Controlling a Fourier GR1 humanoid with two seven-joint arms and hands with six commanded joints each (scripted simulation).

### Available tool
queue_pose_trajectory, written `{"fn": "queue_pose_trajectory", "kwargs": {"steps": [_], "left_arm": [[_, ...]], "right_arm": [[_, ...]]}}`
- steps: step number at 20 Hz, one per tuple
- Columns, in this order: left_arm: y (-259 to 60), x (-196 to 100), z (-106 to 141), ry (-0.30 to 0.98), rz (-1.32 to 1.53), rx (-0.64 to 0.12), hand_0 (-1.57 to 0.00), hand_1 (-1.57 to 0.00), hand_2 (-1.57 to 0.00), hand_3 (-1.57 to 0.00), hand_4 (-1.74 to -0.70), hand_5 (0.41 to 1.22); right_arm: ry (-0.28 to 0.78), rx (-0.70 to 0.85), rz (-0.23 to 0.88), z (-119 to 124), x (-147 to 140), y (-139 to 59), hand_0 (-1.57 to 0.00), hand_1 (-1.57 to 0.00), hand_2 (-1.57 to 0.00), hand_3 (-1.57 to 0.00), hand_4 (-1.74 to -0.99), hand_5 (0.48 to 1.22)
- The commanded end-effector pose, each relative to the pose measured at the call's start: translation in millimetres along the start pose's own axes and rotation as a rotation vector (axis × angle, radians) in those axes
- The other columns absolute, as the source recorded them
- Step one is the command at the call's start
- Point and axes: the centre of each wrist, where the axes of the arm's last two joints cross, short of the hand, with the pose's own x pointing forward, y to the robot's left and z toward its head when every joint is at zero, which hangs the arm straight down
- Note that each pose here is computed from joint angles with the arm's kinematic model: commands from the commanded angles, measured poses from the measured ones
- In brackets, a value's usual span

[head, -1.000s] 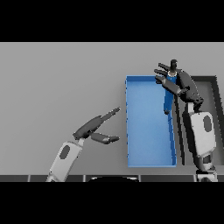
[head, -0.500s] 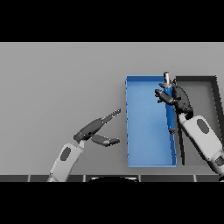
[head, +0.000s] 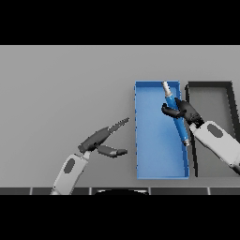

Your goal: Pick up the blue pipe and place it into the blue bin.

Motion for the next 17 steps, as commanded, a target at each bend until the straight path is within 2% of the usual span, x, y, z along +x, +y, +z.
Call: {"fn": "queue_pose_trajectory", "kwargs": {"steps": [1,8,11,17], "left_arm": [[-0.8,0.3,-0.5,0.005,-0.002,0.002,0.0,0.0,0.0,0.0,-0.89,0.426],[-0.2,4.4,0.3,-0.003,-0.004,0.008,0.0,0.0,0.0,0.0,-0.89,0.429],[-3.1,6.0,-6.8,0.014,-0.003,0.006,0.0,0.0,0.0,0.0,-0.89,0.431],[1.2,-1.6,-2.1,0.018,-0.012,0.006,0.0,0.0,0.0,0.0,-0.88,0.431]], "right_arm": [[0.004,0.0,0.009,-0.4,-0.1,-0.3,-0.1,-0.09,-0.09,-0.05,-1.071,0.868],[0.025,-0.008,0.079,-4.1,-3.3,1.2,-0.02,-0.02,-0.02,-0.01,-1.033,0.696],[0.022,-0.002,0.1,-8.1,-4.0,2.8,-0.01,-0.01,-0.01,0.0,-1.02,0.666],[0.017,0.01,0.109,-6.3,-3.0,1.1,-0.01,-0.01,-0.01,0.0,-1.022,0.643]]}}
